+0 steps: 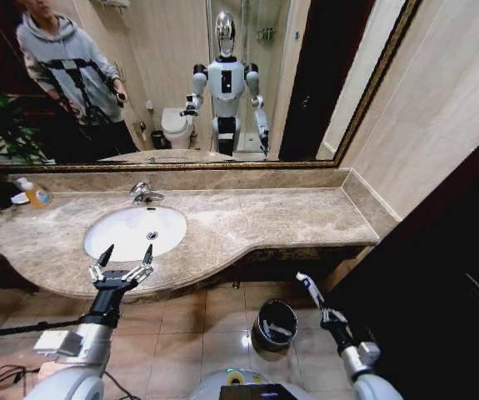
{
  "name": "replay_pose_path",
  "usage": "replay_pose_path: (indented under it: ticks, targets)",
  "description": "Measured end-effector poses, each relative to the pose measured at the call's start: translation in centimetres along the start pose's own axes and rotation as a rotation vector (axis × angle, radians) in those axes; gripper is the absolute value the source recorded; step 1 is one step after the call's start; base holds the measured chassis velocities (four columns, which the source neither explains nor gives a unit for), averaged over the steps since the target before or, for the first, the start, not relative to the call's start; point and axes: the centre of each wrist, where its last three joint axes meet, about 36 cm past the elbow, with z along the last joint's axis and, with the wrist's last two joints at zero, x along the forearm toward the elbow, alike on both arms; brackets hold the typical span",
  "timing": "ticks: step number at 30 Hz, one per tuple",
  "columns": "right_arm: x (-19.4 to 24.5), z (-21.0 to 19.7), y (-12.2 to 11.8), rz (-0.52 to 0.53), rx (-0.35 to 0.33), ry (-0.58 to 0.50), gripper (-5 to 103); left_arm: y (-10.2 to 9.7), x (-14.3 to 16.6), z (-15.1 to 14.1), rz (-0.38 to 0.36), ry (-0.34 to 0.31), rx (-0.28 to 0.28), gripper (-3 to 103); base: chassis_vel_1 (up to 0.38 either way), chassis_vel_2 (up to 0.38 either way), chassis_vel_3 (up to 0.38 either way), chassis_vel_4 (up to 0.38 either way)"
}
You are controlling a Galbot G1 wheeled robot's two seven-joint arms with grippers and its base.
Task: Pick up the trash from the sink and place it in the trash bin.
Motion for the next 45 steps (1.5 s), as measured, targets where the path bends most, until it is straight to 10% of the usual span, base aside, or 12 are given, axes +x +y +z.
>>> replay_pose_path:
  ticks: [18, 45]
  targets:
    - [-9.9, 10.1, -1.0, -0.066, 0.318, 0.416, 0, 0.0, 0.0, 0.0, 0.0, 0.0, 0.0, 100, 0.0, 0.0, 0.0, 0.0]
    - [-17.0, 11.9, 2.6, -0.146, 0.359, 0.493, 0, 0.0, 0.0, 0.0, 0.0, 0.0, 0.0, 100, 0.0, 0.0, 0.0, 0.0]
